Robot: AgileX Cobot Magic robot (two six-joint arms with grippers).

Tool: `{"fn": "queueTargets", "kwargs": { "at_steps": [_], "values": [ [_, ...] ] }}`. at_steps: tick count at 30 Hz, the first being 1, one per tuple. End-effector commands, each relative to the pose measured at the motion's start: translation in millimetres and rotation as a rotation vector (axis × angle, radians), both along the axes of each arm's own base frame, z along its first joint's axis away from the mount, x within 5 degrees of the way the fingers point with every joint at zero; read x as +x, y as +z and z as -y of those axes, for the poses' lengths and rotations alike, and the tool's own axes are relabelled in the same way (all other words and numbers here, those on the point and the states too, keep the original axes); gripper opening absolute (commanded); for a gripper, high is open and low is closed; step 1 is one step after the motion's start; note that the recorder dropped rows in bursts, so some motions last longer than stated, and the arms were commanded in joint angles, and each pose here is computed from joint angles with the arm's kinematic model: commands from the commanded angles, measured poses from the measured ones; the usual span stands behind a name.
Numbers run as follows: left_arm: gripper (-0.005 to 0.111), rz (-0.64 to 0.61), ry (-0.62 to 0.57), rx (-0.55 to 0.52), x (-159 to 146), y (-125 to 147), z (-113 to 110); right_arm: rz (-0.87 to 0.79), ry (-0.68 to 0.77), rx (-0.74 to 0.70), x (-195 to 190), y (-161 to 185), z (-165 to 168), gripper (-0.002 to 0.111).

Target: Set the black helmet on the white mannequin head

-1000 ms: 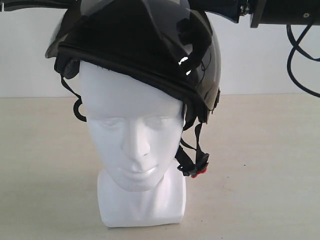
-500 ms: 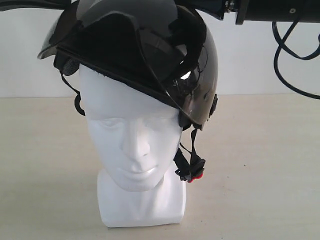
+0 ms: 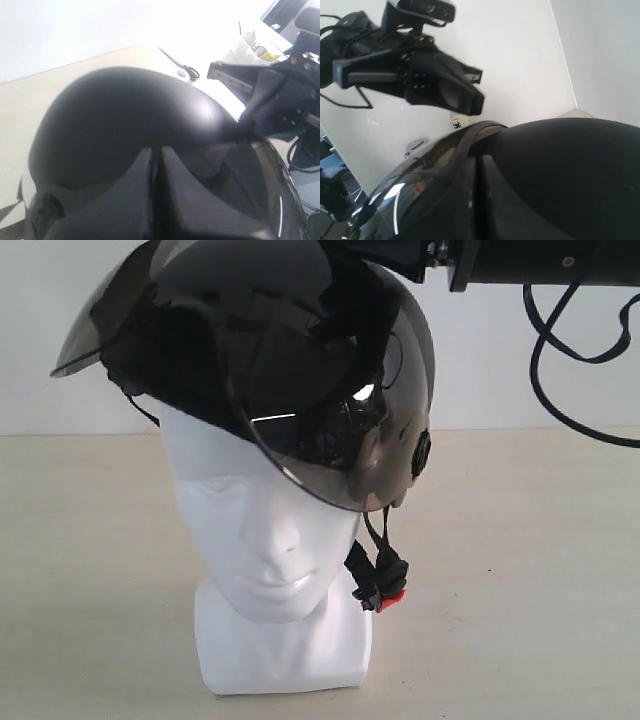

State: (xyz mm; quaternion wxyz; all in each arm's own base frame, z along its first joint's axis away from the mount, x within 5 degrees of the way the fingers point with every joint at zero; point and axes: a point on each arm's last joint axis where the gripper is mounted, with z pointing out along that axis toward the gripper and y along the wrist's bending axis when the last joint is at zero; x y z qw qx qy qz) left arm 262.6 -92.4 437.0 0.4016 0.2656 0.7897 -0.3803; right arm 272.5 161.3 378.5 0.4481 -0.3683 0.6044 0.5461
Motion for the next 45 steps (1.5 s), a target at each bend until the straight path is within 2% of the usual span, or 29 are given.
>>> {"fn": "queueTargets", "kwargs": {
  "at_steps": [1,4,12,25,32,37,40,45],
  "values": [
    [0.004,0.050,-0.038,-0.014,21,15,6,0.017,0.103,-0.136,-9,-17,-7,0.000],
    [0.004,0.045,-0.095,-0.010,31,21,9,0.013,0.103,-0.138,-9,-18,-7,0.000],
    [0.004,0.030,-0.120,-0.008,41,15,18,-0.005,0.106,-0.156,-10,-19,-6,0.000],
    [0.004,-0.018,-0.161,0.179,30,-1,48,-0.006,0.107,-0.159,-10,-20,-6,0.000],
    [0.004,-0.073,-0.122,0.268,29,-17,42,-0.004,0.107,-0.160,-10,-20,-6,0.000],
    [0.004,-0.030,-0.108,0.271,5,-3,35,-0.004,0.105,-0.160,-10,-20,-6,0.000],
    [0.004,-0.035,-0.100,0.284,-6,-4,31,-0.004,0.105,-0.160,-10,-20,-6,0.000],
    [0.004,-0.108,-0.115,0.279,-16,-24,30,-0.016,0.104,-0.161,-10,-20,-6,0.000]
  ]
}}
